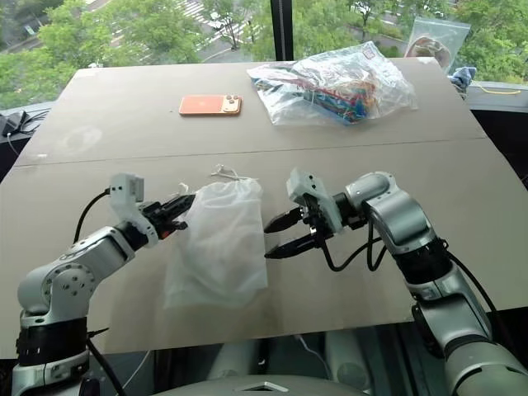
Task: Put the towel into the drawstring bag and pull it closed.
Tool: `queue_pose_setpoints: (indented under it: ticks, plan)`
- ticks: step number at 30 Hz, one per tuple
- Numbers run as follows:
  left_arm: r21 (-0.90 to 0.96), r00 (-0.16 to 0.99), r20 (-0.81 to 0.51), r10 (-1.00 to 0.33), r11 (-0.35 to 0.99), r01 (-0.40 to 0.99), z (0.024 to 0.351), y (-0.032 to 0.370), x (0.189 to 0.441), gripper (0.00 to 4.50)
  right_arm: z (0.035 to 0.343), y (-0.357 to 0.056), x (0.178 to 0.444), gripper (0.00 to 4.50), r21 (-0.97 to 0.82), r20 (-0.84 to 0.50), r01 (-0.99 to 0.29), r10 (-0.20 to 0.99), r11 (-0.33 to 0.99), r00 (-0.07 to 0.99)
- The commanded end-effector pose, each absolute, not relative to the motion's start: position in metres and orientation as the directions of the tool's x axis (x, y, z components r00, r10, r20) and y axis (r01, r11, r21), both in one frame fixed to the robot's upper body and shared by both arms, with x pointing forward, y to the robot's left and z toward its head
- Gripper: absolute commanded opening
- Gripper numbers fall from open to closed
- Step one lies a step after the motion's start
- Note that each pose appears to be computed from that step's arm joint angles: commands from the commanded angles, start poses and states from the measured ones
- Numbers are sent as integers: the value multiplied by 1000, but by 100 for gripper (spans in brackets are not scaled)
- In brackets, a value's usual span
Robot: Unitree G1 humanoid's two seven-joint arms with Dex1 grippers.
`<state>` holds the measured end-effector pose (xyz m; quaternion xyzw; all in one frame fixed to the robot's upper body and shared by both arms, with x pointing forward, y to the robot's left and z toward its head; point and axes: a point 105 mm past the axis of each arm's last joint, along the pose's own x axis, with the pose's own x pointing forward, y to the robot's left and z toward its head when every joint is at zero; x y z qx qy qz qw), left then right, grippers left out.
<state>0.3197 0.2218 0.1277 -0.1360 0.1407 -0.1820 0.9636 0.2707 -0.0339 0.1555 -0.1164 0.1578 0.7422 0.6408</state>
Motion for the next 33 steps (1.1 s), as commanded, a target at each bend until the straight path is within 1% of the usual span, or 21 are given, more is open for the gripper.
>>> queue_pose_setpoints:
  ticks: [1, 2, 3, 4, 5, 8, 9, 10, 11, 13, 15, 17, 22, 25, 29, 31, 32, 33]
  plan:
    - [-267, 890, -207, -407, 898, 349, 136, 224, 325, 0, 167, -62, 309, 276, -24, -377, -994, 920, 103, 104]
    - [-252, 881, -215, -422, 895, 367, 136, 221, 326, 0, 178, -70, 335, 276, -73, -353, -968, 901, 241, 251]
    - [-240, 873, -221, -434, 892, 383, 136, 219, 327, 0, 189, -75, 357, 276, -81, -328, -931, 872, 355, 362]
    - [-232, 868, -224, -442, 890, 393, 135, 217, 327, 0, 196, -78, 370, 276, -76, -313, -903, 850, 423, 424]
    - [-227, 865, -226, -449, 887, 401, 135, 215, 328, 0, 207, -72, 378, 276, -74, -282, -891, 848, 448, 449]
    - [-215, 860, -230, -456, 886, 412, 134, 212, 327, 0, 227, -42, 389, 276, -50, -215, -897, 873, 439, 438]
    - [-213, 859, -231, -456, 886, 413, 133, 211, 326, 0, 229, -27, 393, 297, -72, -219, -901, 875, 427, 432]
    - [-211, 860, -230, -455, 886, 413, 133, 211, 325, 0, 227, -13, 396, 328, -95, -234, -906, 875, 414, 424]
    - [-215, 864, -223, -452, 887, 408, 133, 211, 325, 0, 223, 0, 399, 362, -105, -245, -905, 871, 411, 425]
    - [-222, 879, -202, -431, 895, 387, 135, 215, 323, 0, 213, 20, 407, 446, -110, -267, -898, 857, 427, 440]
    - [-245, 904, -160, -396, 903, 353, 141, 222, 322, 0, 204, 35, 411, 446, -101, -281, -896, 851, 433, 443]
    - [-272, 926, -118, -359, 908, 318, 146, 229, 320, 0, 196, 44, 414, 446, -135, -299, -889, 838, 437, 457]
    - [-290, 955, -55, -290, 920, 263, 156, 240, 313, 0, 168, 63, 410, 446, -217, -369, -894, 815, 392, 447]
    - [-289, 959, -34, -282, 921, 261, 160, 239, 311, 0, 154, 68, 409, 446, -237, -392, -886, 796, 398, 462]
    - [-277, 955, -23, -294, 920, 277, 162, 230, 308, 0, 128, 67, 412, 446, -326, -437, -850, 731, 415, 524]
    - [-277, 957, -21, -291, 921, 274, 162, 229, 307, 0, 119, 67, 410, 446, -351, -460, -848, 716, 396, 525]
    - [-277, 958, -22, -287, 922, 270, 162, 230, 306, 0, 113, 67, 407, 423, -362, -483, -856, 711, 370, 512]
    - [-276, 959, -22, -284, 923, 267, 161, 230, 305, 0, 108, 67, 405, 390, -368, -500, -861, 706, 351, 501]
